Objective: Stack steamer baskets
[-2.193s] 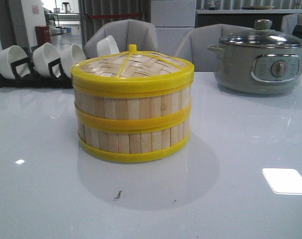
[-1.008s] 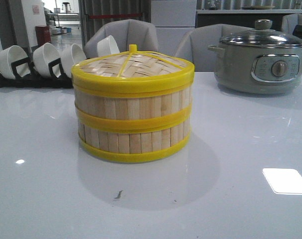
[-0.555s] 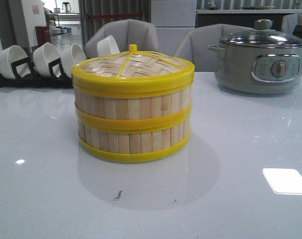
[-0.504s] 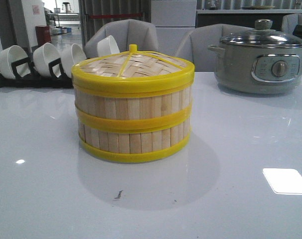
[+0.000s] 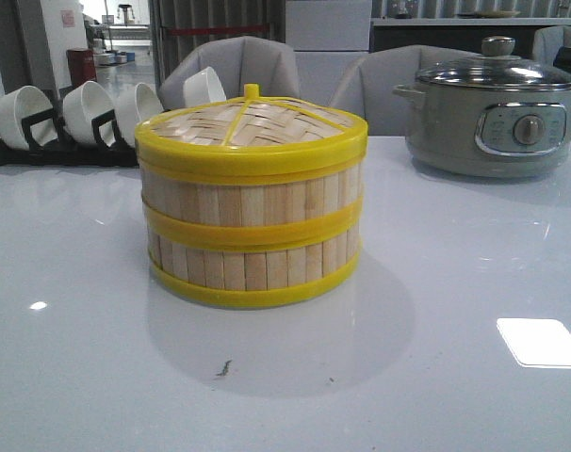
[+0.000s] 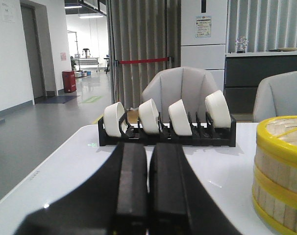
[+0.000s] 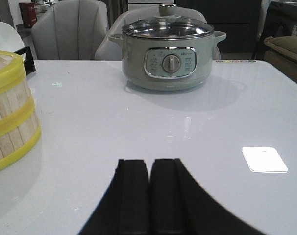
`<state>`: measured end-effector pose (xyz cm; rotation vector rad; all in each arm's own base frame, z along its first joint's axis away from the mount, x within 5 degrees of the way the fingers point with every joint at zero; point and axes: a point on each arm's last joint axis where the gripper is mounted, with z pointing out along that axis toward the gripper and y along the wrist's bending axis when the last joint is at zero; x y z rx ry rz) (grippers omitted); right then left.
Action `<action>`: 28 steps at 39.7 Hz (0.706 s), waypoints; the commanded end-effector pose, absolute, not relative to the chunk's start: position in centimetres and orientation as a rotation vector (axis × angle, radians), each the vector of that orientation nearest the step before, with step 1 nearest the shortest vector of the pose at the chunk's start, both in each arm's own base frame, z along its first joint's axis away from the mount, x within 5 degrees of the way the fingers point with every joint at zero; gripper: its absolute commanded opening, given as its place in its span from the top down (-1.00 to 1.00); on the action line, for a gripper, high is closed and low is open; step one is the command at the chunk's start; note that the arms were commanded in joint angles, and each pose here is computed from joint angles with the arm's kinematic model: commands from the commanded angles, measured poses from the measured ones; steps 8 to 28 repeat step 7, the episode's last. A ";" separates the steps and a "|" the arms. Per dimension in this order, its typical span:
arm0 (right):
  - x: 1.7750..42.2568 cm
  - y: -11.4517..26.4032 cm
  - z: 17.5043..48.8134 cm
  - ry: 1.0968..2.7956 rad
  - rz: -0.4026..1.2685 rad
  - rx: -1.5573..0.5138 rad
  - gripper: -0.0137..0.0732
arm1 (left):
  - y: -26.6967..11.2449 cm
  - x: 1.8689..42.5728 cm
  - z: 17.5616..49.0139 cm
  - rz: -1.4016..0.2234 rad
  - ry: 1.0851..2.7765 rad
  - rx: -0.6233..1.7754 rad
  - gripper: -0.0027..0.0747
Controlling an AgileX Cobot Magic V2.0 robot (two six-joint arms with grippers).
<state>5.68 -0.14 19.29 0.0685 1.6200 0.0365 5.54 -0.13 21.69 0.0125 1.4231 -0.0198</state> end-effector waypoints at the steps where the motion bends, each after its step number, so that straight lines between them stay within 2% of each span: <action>1: 5.4 -0.1 20.7 1.499 0.041 0.064 0.62 | -0.2 5.3 22.4 -0.029 1.333 0.013 0.72; 28: 5.4 -0.1 20.7 1.499 0.041 0.064 0.62 | -0.2 5.3 22.4 -0.029 1.333 0.013 0.72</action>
